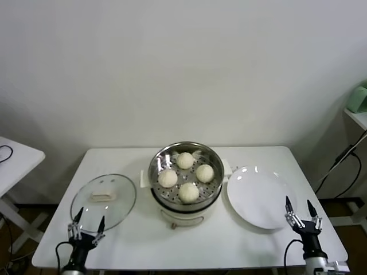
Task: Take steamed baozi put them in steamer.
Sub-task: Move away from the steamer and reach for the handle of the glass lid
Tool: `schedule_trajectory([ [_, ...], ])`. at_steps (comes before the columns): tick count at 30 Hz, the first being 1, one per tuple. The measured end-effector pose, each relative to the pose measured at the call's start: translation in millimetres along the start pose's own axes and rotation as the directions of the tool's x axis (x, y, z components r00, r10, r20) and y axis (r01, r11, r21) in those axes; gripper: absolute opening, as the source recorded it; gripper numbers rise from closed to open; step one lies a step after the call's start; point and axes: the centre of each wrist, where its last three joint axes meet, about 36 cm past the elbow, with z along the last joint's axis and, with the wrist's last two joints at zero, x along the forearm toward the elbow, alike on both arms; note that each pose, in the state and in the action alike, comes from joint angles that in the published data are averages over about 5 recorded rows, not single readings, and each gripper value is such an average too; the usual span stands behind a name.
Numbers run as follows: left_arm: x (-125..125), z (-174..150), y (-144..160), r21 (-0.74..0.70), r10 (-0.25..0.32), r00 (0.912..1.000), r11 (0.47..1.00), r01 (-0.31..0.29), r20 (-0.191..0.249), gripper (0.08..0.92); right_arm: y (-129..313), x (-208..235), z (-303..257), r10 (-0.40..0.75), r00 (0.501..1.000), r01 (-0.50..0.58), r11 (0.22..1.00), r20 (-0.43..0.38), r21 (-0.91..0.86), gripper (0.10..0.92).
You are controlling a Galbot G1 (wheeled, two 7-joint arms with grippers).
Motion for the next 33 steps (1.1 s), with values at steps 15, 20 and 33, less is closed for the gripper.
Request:
schedule_trajectory([
  [15,-39,13,-6,-0.374,-0.056,0.9982,0.926,0.060,0.020,0.823,-2,8,7,0.043,0.999,-0.043,0.999,0.002,-0.022,0.823],
  [20,-49,15,-7,-0.414,-0.045,0.9986,0.909,0.052,0.027,0.823,-3,10,8,0.052,0.999,-0.052,0.998,0.003,-0.028,0.823],
  [33,-77,18,-3,-0.460,0.006,0.9999,0.888,0.002,0.015,0.823,-7,16,13,0.069,0.998,-0.068,0.997,0.007,-0.031,0.823],
])
